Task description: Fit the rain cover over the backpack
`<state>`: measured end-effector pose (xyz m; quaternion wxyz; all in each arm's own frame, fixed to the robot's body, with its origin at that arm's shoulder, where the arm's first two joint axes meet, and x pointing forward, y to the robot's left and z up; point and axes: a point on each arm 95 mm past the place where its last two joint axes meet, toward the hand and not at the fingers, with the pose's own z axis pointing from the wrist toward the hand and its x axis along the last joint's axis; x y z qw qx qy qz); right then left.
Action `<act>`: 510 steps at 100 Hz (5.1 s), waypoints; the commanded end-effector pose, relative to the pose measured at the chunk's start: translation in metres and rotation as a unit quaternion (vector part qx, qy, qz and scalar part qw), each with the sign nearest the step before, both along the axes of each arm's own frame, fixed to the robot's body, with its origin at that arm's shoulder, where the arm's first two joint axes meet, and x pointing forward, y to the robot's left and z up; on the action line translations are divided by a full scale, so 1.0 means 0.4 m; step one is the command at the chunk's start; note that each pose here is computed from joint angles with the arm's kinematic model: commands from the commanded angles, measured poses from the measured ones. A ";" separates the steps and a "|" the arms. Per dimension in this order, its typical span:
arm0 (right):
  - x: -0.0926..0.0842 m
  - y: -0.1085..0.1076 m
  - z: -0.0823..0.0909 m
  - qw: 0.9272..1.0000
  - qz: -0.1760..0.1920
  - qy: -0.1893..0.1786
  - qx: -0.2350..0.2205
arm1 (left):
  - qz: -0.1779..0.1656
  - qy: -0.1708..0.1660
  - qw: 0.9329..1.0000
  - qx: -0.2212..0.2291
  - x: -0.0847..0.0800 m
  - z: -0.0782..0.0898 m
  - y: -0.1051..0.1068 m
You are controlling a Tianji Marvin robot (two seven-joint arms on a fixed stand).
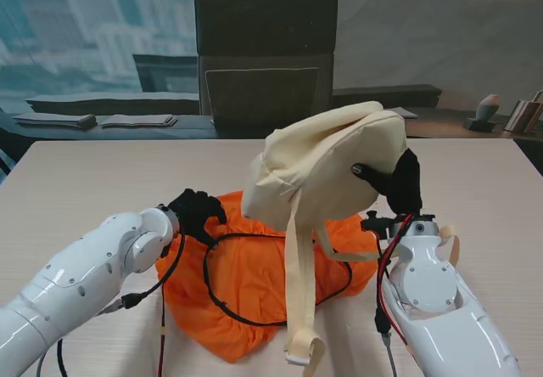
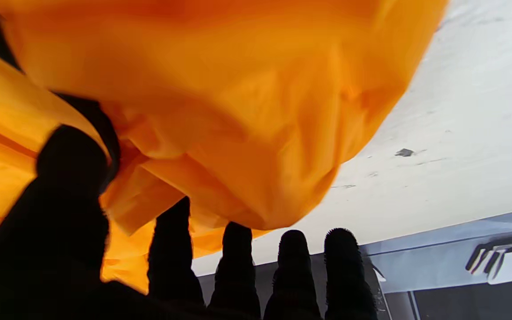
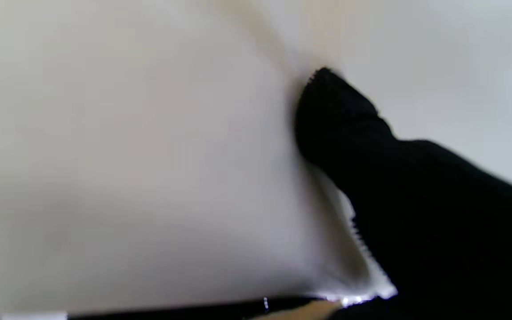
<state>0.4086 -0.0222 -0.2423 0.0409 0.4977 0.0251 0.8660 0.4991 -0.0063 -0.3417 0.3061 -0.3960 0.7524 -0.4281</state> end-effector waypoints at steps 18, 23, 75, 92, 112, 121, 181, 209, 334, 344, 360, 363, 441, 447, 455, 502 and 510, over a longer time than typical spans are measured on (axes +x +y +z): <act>-0.032 0.075 -0.016 0.998 0.039 0.027 -0.050 | -0.004 0.008 0.998 -0.062 -0.007 -0.031 -0.034; -0.037 0.085 -0.019 0.997 0.045 0.030 -0.056 | -0.009 0.006 0.997 -0.071 -0.009 -0.029 -0.038; -0.064 0.192 -0.025 0.992 0.075 0.066 -0.081 | 0.077 0.050 0.972 -0.215 -0.036 0.068 0.006; 0.003 0.223 -0.070 0.986 0.022 0.031 -0.161 | 0.136 0.083 0.943 -0.291 -0.022 0.073 0.016; 0.068 0.228 -0.104 0.961 -0.044 -0.076 -0.262 | 0.156 0.086 0.926 -0.332 -0.021 0.090 0.029; 0.086 0.224 -0.107 0.938 -0.043 -0.137 -0.316 | 0.172 0.090 0.912 -0.363 -0.020 0.104 0.030; 0.160 0.172 -0.163 0.785 -0.118 -0.256 -0.551 | 0.167 0.077 0.916 -0.357 -0.083 0.129 0.060; 0.153 0.187 -0.182 0.796 -0.143 -0.215 -0.548 | 0.141 0.060 0.895 -0.419 -0.097 0.157 0.030; 0.149 0.319 -0.244 0.743 -0.056 -0.177 -0.643 | 0.108 0.174 0.794 -0.572 -0.111 0.198 -0.051; 0.148 0.320 -0.246 0.748 -0.059 -0.171 -0.639 | 0.071 0.104 0.869 -0.479 -0.100 0.169 -0.034; 0.138 0.333 -0.242 0.753 -0.051 -0.169 -0.634 | 0.016 0.085 0.908 -0.410 -0.074 0.162 -0.053; 0.134 0.337 -0.240 0.756 -0.051 -0.166 -0.631 | 0.005 0.081 0.917 -0.391 -0.070 0.162 -0.058; 0.091 0.344 -0.224 0.818 -0.002 -0.090 -0.569 | -0.029 -0.047 0.953 -0.297 -0.006 0.094 -0.123; 0.090 0.318 -0.209 0.820 -0.001 -0.088 -0.565 | -0.014 -0.051 0.951 -0.304 -0.015 0.087 -0.106; 0.085 0.281 -0.182 0.830 0.003 -0.090 -0.550 | 0.016 -0.048 0.940 -0.337 -0.023 0.078 -0.087; 0.134 0.044 -0.148 0.811 -0.032 -0.184 -0.555 | 0.086 -0.049 0.886 -0.454 -0.077 0.047 0.000; 0.141 0.033 -0.183 0.799 -0.026 -0.183 -0.572 | 0.082 -0.045 0.888 -0.450 -0.081 0.044 0.006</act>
